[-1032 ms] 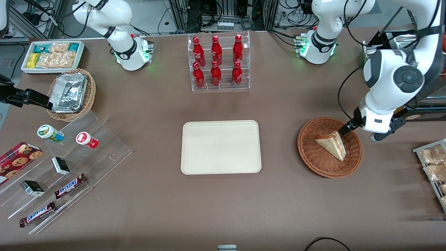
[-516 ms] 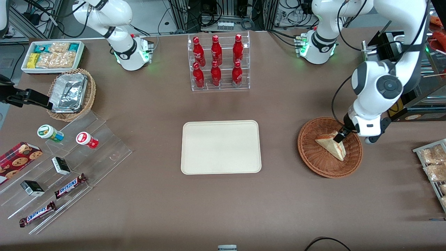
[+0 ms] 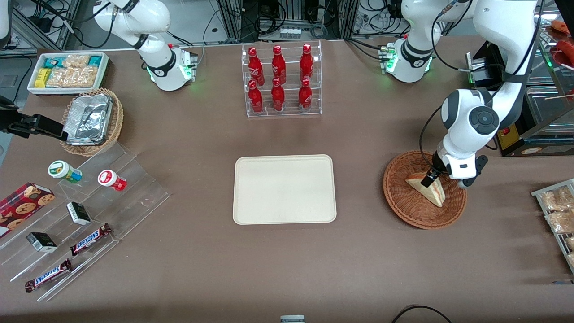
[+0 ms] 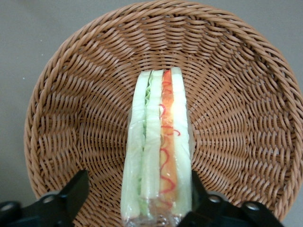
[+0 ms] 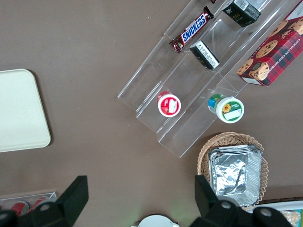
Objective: Place sandwich from basket to tray
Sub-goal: 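Lower the left gripper and close it on the sandwich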
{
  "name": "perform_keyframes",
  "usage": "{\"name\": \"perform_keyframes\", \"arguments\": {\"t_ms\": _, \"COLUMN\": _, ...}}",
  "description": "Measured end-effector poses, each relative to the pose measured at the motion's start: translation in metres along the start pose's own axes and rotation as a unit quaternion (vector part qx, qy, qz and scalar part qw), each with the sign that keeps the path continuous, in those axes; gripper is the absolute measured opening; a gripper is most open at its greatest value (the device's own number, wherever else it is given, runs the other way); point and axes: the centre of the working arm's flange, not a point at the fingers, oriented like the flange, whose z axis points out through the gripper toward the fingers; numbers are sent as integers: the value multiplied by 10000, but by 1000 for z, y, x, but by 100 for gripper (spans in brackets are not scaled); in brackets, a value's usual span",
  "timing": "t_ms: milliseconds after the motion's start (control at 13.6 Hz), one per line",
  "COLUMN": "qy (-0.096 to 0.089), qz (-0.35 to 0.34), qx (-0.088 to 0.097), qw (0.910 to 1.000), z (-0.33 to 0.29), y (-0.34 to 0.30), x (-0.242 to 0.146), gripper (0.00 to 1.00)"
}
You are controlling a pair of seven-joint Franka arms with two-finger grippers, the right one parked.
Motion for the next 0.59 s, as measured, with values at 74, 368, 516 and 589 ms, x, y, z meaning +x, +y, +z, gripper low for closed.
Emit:
{"name": "perform_keyframes", "arguments": {"t_ms": 74, "qy": 0, "qz": -40, "qx": 0, "qw": 10000, "z": 0, "y": 0, "x": 0, "gripper": 70}}
{"name": "perform_keyframes", "arguments": {"t_ms": 368, "qy": 26, "qz": -61, "qx": -37, "qw": 10000, "z": -4, "y": 4, "x": 1, "gripper": 32}}
{"name": "perform_keyframes", "arguments": {"t_ms": 516, "qy": 4, "qz": 99, "qx": 32, "qw": 9999, "z": -10, "y": 11, "x": -3, "gripper": 26}}
{"name": "perform_keyframes", "arguments": {"t_ms": 589, "qy": -43, "qz": 264, "qx": 124, "qw": 9996, "z": -17, "y": 18, "x": -7, "gripper": 21}}
